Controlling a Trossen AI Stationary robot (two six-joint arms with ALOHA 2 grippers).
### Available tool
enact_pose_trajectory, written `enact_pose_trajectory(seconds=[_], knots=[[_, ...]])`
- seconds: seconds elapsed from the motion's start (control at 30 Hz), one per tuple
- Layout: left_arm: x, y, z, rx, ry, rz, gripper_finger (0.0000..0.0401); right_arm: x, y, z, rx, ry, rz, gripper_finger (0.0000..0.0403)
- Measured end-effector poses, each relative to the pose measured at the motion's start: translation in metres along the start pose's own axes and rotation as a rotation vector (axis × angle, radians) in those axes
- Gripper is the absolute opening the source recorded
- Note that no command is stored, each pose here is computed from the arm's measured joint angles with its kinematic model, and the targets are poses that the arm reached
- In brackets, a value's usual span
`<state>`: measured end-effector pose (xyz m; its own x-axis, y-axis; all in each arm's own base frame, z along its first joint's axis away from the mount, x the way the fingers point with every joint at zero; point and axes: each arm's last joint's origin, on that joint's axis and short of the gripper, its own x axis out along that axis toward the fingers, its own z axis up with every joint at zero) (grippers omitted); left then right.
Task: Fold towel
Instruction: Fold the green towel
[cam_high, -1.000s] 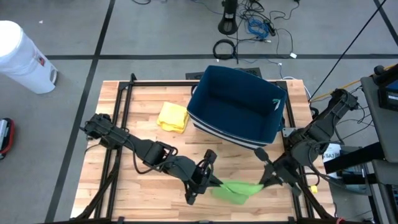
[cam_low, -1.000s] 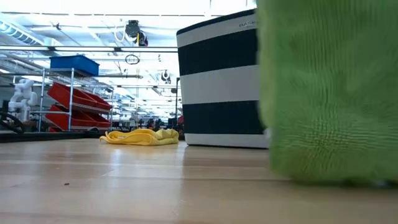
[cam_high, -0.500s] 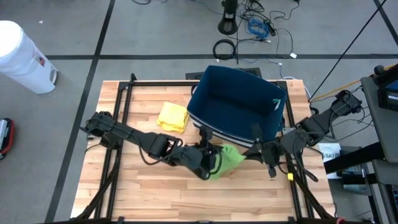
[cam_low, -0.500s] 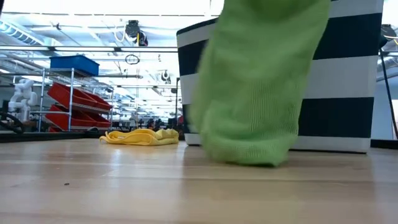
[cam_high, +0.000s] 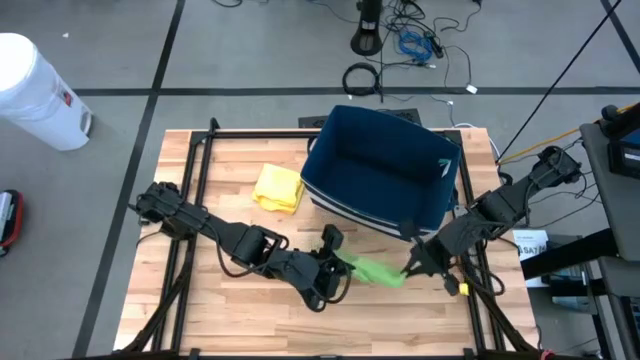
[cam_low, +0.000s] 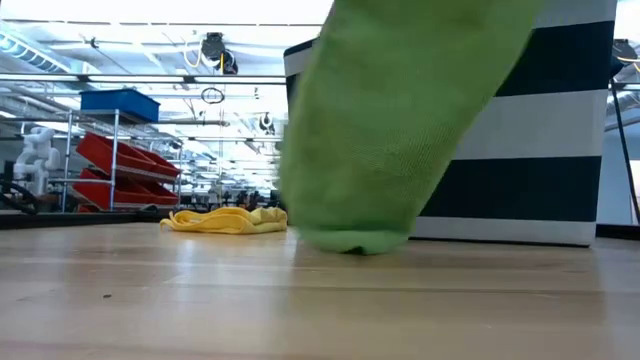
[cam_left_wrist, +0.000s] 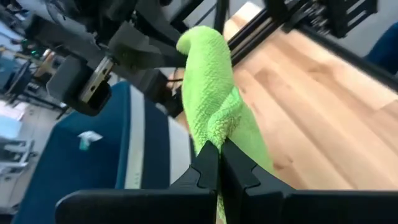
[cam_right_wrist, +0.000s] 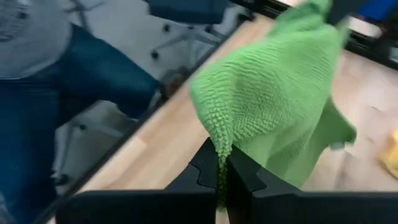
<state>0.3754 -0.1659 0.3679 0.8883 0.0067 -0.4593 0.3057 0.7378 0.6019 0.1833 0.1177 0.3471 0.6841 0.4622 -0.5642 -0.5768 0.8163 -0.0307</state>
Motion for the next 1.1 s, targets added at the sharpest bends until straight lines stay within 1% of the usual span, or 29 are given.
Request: enact_pose_trajectory(seconds=[0.1,0.23,0.33,0.43,0.53,0.73,0.87,0.93,1.1], knots=[[-0.002,-0.003,0.005,0.003,-0.032,-0.001,0.0000,0.001,0.007,0.008,-0.069,-0.079,0.052,0.0000],[-0.006,-0.008,0.011,0.025,-0.070,0.000,0.0000,-0.004,0.012,0.017,-0.191,-0.183,0.057,0.0000],[-0.009,-0.013,0.016,0.025,-0.098,-0.002,0.0000,-0.009,0.014,0.021,-0.247,-0.246,0.057,0.0000],[-0.012,-0.018,0.021,0.027,-0.119,-0.009,0.0000,-0.012,0.016,0.023,-0.263,-0.275,0.103,0.0000],[-0.015,-0.024,0.025,0.031,-0.156,-0.048,0.0000,-0.013,0.018,0.024,-0.272,-0.299,0.160,0.0000],[-0.019,-0.031,0.031,0.030,-0.221,-0.104,0.0000,-0.013,0.022,0.027,-0.280,-0.333,0.234,0.0000],[-0.023,-0.038,0.036,0.039,-0.274,-0.172,0.0000,-0.016,0.026,0.030,-0.305,-0.384,0.341,0.0000],[-0.023,-0.038,0.036,0.041,-0.290,-0.197,0.0000,-0.016,0.027,0.030,-0.311,-0.391,0.363,0.0000],[-0.024,-0.039,0.037,0.045,-0.323,-0.247,0.0000,-0.015,0.027,0.029,-0.314,-0.383,0.379,0.0000]])
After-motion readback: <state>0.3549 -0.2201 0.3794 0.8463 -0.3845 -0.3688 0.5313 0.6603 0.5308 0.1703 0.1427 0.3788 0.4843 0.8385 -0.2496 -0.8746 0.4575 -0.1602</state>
